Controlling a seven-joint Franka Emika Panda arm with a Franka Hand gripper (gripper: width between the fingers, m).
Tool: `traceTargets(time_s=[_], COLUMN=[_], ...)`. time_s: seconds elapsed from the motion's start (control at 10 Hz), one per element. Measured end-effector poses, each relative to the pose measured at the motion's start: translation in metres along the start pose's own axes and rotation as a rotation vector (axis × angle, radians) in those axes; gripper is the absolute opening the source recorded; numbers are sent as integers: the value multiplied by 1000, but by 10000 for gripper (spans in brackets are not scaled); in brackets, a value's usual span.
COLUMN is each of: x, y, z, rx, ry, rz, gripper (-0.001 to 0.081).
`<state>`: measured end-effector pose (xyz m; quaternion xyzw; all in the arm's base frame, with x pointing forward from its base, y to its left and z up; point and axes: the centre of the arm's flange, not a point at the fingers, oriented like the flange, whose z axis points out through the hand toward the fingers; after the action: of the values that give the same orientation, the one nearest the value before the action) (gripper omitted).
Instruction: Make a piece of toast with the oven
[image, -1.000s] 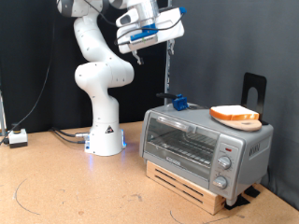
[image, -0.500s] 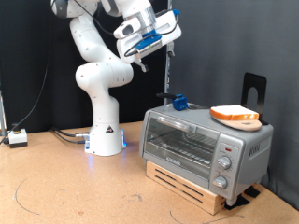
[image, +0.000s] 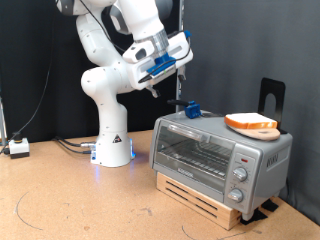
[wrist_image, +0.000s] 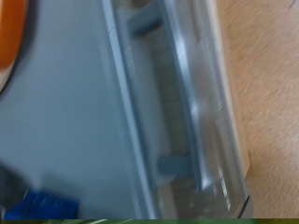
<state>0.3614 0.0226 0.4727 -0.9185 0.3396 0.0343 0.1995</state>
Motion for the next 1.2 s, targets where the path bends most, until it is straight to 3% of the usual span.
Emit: traceTargets(time_s=[0.1, 0.2, 0.4, 0.6, 0.9, 1.2], x=[1, 0, -4, -9, -11, -11], y=[-1, 0, 5, 21, 38, 41], z=[3, 4, 6, 23, 52, 55], rx=[-1, -4, 14, -17, -65, -65], ry=[38, 26, -37, -52, 3, -21], rz=[30, 21, -124, -200, -185, -195], gripper=[809, 809, 809, 809, 809, 809])
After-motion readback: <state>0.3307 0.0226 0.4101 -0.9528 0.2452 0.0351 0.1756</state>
